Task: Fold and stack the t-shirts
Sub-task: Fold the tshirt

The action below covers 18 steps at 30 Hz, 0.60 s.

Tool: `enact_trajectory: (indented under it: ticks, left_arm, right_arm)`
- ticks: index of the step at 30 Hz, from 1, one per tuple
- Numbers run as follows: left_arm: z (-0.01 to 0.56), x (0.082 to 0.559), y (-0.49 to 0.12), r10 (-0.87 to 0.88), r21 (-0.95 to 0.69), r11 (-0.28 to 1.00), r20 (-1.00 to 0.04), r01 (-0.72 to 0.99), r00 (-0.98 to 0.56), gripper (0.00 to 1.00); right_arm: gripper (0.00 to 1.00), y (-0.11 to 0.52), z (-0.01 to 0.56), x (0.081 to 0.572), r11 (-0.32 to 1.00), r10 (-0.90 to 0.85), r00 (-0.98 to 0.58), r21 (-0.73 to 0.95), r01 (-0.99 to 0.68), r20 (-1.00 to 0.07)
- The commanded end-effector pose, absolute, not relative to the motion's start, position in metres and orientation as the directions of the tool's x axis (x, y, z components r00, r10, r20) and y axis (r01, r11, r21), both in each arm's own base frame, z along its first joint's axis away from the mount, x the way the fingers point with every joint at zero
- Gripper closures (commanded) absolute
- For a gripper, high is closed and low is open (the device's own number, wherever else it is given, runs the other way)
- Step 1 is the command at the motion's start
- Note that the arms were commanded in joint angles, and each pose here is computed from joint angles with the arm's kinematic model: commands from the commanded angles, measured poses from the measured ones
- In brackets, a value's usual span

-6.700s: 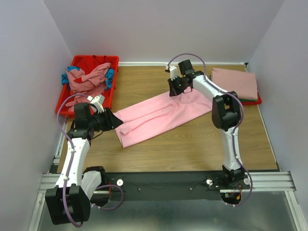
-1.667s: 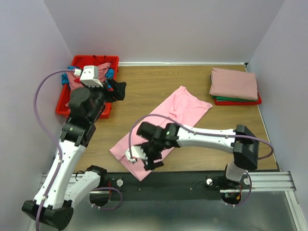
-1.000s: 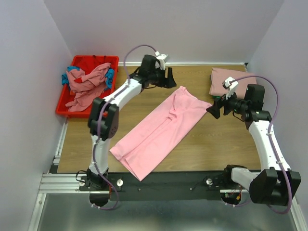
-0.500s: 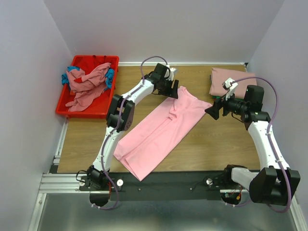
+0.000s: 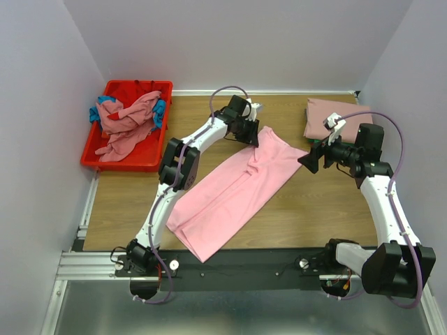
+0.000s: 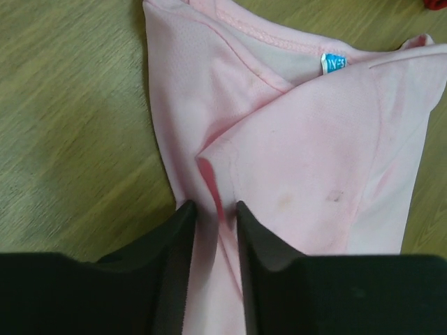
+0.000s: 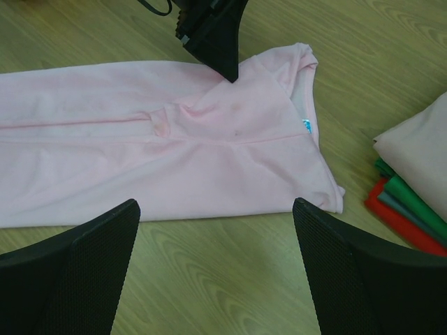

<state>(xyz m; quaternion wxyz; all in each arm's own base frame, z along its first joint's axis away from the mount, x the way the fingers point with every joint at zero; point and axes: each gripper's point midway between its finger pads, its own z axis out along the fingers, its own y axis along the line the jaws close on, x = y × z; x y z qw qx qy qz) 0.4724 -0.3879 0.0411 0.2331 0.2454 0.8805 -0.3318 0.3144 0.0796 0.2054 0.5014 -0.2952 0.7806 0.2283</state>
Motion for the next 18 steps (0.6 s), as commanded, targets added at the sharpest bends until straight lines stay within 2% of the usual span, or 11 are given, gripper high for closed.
enact_trajectory:
  ticks: [1,4,12,13,18]
  left_arm:
    - [0.035,0.466,-0.391,0.264,-0.524,0.646,-0.529,0.555,-0.807,0.68]
    - [0.046,0.485,-0.378,0.181,-0.540,0.679,-0.533,0.497,-0.826,1.00]
    - [0.057,0.520,-0.313,-0.021,-0.550,0.779,-0.502,0.300,-0.865,1.00]
    - [0.047,0.517,-0.303,-0.059,-0.560,0.792,-0.464,0.242,-0.884,1.00]
    - [0.057,0.540,-0.234,-0.284,-0.589,0.807,-0.452,0.044,-0.846,1.00]
  right_arm:
    - [0.04,0.079,0.201,0.315,0.717,-0.219,-0.328,0.076,-0.693,-0.919]
    - [0.04,0.079,0.201,0.315,0.718,-0.220,-0.327,0.074,-0.692,-0.919]
    - [0.04,0.078,0.201,0.314,0.721,-0.222,-0.326,0.071,-0.689,-0.919]
    - [0.04,0.078,0.200,0.314,0.720,-0.223,-0.326,0.071,-0.690,-0.919]
    - [0.04,0.077,0.197,0.315,0.724,-0.223,-0.333,0.073,-0.686,-0.916]
